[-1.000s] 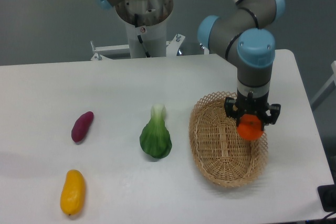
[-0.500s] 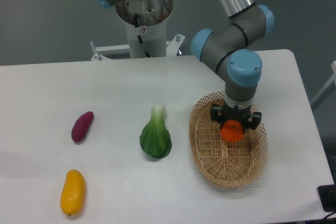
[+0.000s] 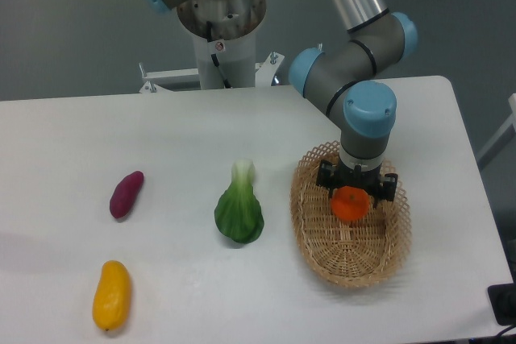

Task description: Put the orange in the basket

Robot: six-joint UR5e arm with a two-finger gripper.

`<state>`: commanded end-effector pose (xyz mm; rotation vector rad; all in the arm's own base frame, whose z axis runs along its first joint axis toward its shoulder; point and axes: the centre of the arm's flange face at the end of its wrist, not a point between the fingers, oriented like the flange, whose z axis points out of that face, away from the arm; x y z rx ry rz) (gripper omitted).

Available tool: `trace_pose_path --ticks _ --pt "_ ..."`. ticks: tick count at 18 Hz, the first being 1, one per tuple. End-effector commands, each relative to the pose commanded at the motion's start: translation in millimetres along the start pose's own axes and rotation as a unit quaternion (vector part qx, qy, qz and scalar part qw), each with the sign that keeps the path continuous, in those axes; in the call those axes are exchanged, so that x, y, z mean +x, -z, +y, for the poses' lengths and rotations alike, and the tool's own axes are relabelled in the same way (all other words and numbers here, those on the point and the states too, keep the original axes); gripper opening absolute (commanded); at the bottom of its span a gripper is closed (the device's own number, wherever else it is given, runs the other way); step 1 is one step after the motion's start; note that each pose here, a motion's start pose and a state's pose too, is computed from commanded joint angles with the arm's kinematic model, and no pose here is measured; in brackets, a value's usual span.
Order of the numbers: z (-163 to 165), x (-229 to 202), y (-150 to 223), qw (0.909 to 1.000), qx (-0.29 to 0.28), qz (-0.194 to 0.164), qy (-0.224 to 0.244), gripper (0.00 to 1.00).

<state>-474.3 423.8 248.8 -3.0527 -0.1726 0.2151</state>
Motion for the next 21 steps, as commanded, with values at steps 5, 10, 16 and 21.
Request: trace_pose_path --ticks 5,10,16,21 --pt "-2 -11 21 0.9998 0.012 -0.018 0.002 1.00" --pt "-12 -24 45 0.9989 0.029 -0.037 0.003 1.00" --pt "-10 -30 64 0.9980 0.040 -0.049 0.006 1.00" --pt "-6 -35 76 0.9972 0.056 -0.048 0.010 1.00"
